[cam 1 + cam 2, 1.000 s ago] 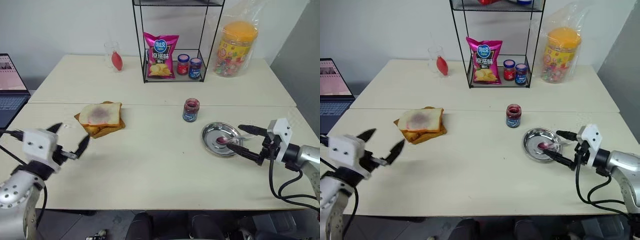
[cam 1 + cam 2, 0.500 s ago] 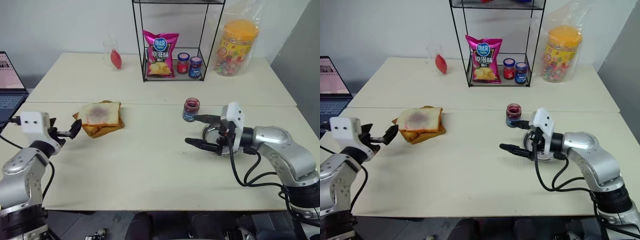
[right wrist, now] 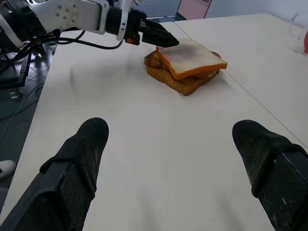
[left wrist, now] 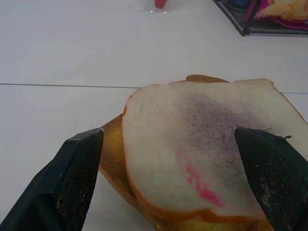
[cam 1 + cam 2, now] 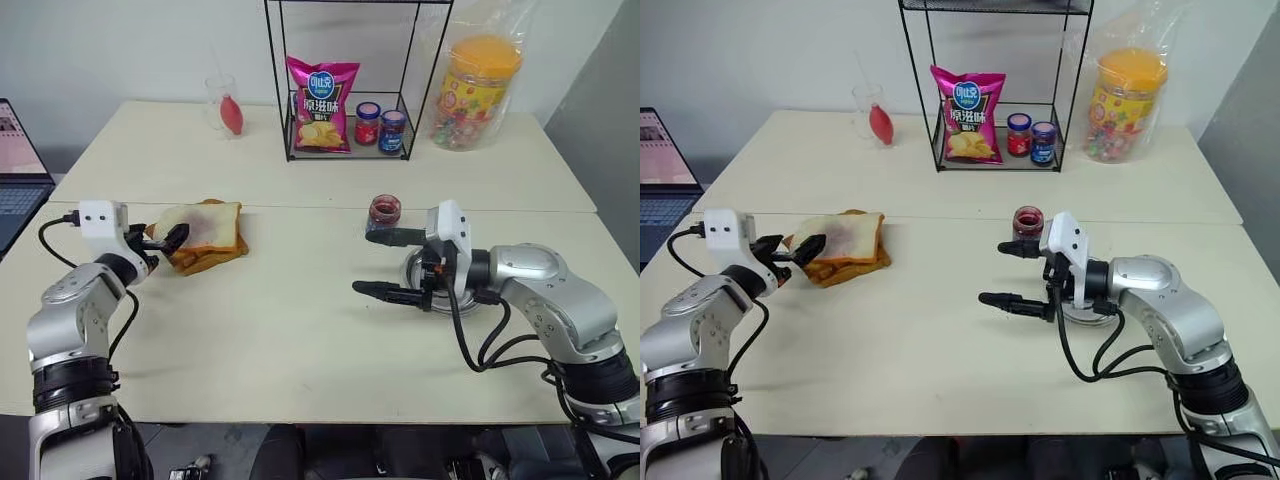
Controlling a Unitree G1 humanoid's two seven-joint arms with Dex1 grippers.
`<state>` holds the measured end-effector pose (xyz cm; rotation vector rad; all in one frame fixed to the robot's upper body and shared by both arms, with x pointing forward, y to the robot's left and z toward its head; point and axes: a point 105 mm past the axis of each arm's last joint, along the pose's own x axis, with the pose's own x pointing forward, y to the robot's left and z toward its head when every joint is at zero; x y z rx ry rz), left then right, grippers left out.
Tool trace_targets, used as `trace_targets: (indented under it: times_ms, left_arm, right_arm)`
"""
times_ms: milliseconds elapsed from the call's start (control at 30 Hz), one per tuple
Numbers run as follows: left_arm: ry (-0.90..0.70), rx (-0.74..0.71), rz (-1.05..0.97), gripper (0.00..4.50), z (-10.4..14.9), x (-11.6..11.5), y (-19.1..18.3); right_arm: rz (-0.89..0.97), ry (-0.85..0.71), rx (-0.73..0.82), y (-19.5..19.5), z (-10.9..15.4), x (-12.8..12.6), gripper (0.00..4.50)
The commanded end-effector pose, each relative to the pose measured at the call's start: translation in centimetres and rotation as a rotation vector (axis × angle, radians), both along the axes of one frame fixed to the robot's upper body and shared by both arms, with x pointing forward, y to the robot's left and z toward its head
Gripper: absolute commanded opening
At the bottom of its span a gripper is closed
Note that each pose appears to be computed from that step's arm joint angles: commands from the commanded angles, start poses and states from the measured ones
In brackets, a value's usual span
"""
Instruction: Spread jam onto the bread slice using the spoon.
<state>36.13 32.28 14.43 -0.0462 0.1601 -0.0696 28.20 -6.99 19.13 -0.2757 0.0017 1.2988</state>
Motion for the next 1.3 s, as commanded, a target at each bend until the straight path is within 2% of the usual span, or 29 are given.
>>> trace_targets:
  times_ms: [33,233,333,367,567,700,967,1000,1300]
  left_arm:
    - [0.003,-0.002,-0.01,4.5,0.6,0.5,-0.1]
    - [0.041,-0.037,-0.028,4.5,-0.1,0.6,-0.8]
    - [0.038,-0.023,-0.048,4.04,0.3,0.6,-1.4]
    - [0.037,-0.022,-0.049,3.74,0.4,0.5,-1.4]
    - [0.04,-0.014,-0.048,2.54,0.6,0.2,-1.5]
    - [0.037,0.003,-0.044,1.9,0.8,-0.2,-1.4]
    - [0.01,-0.01,-0.02,0.12,1.5,-1.2,-0.8]
    - [0.009,-0.017,-0.019,0.01,1.5,-1.3,-0.8]
    - [-0.029,-0.053,-0.053,0.01,2.1,-2.3,-1.5]
  right_arm:
    - [0.006,-0.052,0.007,-0.1,1.1,-0.1,4.49]
    - [0.006,-0.054,0.006,-0.1,1.2,-0.2,4.49]
    - [0.005,-0.053,0.007,-0.1,1.2,-0.1,4.5]
    - [0.005,-0.053,0.007,-0.1,1.2,-0.1,4.5]
    - [0.007,-0.051,0.005,-0.1,1.1,-0.1,4.5]
    - [0.009,-0.053,0.005,-0.1,1.1,0.0,4.5]
    - [0.009,-0.059,0.001,-0.1,1.1,0.1,4.5]
    - [0.009,-0.061,0.0,-0.1,1.1,0.2,4.5]
    - [0.061,-0.092,-0.015,-0.6,1.3,-0.3,4.5]
